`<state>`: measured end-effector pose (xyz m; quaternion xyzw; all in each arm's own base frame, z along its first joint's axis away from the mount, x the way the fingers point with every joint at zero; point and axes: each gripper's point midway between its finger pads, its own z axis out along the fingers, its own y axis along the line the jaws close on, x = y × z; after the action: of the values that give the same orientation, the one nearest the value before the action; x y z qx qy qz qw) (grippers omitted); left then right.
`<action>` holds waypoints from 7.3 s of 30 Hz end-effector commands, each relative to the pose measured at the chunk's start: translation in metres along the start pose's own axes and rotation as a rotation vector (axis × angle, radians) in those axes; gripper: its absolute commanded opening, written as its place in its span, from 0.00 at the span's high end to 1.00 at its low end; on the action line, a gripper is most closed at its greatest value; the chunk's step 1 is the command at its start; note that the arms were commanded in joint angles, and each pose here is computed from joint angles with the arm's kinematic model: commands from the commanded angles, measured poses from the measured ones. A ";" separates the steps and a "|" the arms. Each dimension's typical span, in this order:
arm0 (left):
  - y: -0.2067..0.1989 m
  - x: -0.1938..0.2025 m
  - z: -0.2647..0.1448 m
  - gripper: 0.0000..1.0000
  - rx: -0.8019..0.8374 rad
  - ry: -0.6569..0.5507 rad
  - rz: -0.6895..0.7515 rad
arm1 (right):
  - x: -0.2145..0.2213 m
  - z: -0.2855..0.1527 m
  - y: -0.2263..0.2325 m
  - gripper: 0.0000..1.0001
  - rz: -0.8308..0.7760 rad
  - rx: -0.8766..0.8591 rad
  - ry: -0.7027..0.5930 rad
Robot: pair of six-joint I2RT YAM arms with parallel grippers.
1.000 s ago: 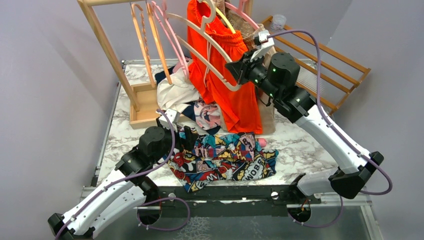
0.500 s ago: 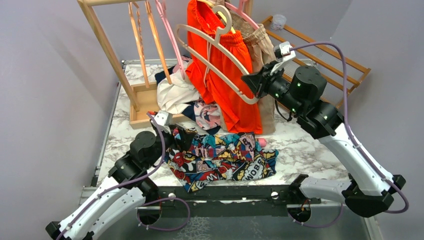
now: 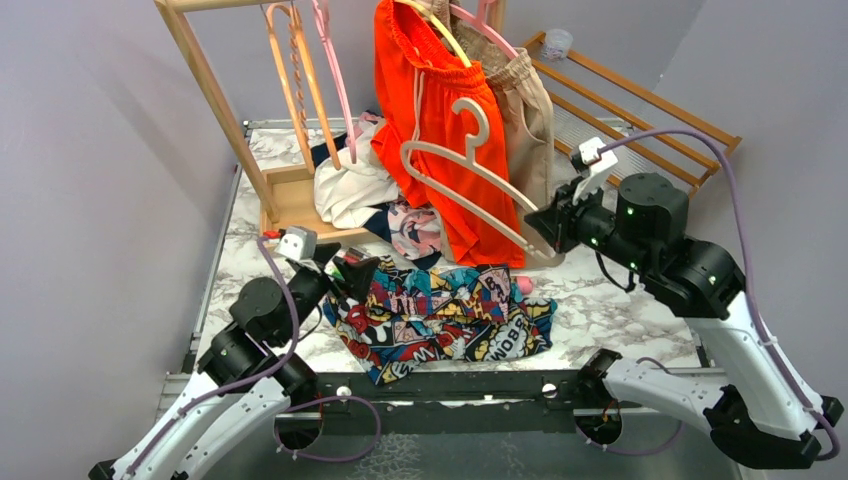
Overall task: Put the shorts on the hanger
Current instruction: Pick up the hanger from the clothesline.
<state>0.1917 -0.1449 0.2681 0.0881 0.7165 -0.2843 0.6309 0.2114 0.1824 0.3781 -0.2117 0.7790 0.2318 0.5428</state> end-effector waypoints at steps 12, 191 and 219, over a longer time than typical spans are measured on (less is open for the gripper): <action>-0.080 -0.123 -0.037 0.07 0.345 -0.186 0.146 | 0.067 -0.059 0.053 0.99 -0.115 -0.400 0.139; -0.154 -0.016 -0.013 1.00 0.988 0.234 0.373 | 0.062 -0.015 0.145 0.59 -0.284 -0.908 -0.028; -0.165 -0.013 -0.024 1.00 1.095 0.254 0.355 | 0.048 -0.010 0.147 0.64 -0.307 -0.900 -0.112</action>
<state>0.0975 -0.2636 0.3199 0.5398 0.5378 -0.4836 0.4307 0.1105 0.2921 0.3543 -0.5108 0.5415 0.4697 0.4746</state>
